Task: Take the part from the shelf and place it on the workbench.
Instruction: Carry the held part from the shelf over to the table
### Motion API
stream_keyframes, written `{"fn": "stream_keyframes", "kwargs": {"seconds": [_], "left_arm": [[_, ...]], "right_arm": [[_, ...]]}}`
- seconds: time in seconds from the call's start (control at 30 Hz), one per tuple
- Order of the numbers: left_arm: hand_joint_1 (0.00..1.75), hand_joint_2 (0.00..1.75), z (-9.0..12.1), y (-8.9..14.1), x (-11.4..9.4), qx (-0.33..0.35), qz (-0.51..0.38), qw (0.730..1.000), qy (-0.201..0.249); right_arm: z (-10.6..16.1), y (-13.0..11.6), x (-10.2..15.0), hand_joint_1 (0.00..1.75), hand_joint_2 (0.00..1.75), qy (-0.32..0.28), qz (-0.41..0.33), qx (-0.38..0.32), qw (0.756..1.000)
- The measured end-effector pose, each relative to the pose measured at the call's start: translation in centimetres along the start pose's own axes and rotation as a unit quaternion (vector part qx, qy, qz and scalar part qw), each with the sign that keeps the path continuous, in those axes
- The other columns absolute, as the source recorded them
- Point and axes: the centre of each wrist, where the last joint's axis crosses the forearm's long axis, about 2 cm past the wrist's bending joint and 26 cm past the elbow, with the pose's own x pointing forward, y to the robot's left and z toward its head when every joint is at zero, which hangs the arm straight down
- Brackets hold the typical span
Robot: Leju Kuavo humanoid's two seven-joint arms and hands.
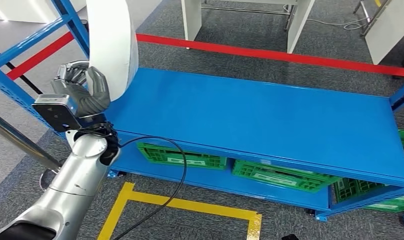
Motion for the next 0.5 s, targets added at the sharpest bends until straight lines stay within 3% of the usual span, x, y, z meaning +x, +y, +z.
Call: {"fn": "stream_keyframes", "kwargs": {"seconds": [0.5], "left_arm": [[1.75, 1.75, -0.19, 0.09, 0.32, 0.010, -0.007, 1.000, -0.012]], "right_arm": [[-0.08, -0.10, 0.39, 0.00, 0.00, -0.004, 0.000, -0.001, 1.000]]}}
